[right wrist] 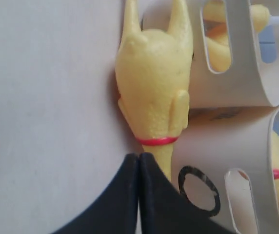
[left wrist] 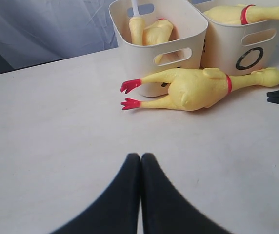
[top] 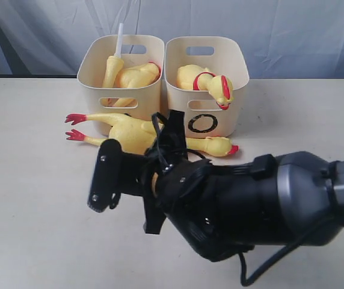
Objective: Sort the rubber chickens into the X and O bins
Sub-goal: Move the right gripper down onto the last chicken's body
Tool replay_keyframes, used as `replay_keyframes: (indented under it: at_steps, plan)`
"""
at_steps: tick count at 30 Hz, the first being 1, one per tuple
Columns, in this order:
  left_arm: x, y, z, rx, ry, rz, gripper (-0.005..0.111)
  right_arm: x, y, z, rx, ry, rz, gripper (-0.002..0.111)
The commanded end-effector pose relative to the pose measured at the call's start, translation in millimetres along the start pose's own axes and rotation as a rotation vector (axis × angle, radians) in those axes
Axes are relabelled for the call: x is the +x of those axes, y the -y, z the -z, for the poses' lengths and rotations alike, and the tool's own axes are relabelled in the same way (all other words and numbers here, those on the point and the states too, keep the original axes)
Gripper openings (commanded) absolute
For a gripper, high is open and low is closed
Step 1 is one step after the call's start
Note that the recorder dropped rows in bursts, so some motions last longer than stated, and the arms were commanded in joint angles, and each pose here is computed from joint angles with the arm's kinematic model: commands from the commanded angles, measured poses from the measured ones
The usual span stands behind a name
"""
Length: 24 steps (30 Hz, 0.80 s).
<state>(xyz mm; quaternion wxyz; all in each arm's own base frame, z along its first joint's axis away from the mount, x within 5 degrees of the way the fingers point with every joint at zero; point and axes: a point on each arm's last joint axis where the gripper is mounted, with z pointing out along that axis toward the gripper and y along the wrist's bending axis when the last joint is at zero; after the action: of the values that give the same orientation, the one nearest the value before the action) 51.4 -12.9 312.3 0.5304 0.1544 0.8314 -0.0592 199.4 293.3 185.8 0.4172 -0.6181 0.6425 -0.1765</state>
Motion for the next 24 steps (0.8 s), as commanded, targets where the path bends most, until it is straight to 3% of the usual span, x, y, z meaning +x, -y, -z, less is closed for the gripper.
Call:
replay_keyframes:
  at_steps: [1,4,10,21,24]
  plan:
    - [0.5,0.4,0.4,0.004,0.008,0.004,0.000,-15.3,11.1,-7.7,-0.005,0.013,-0.096,-0.001]
    - [0.5,0.4,0.4,0.004,0.008,0.004,0.000,-14.5,19.5,-17.3,0.002,-0.009,-0.142,-0.001]
    - [0.5,0.4,0.4,0.004,0.008,0.004,0.000,-4.7,26.9,-30.3,0.024,-0.044,-0.080,-0.001]
    - [0.5,0.2,0.4,0.002,0.008,0.003,0.000,10.8,18.3,-58.6,0.020,-0.137,-0.035,-0.001]
    - [0.5,0.2,0.4,0.002,0.008,0.003,0.000,10.1,14.2,-65.3,0.018,-0.139,-0.005,0.009]
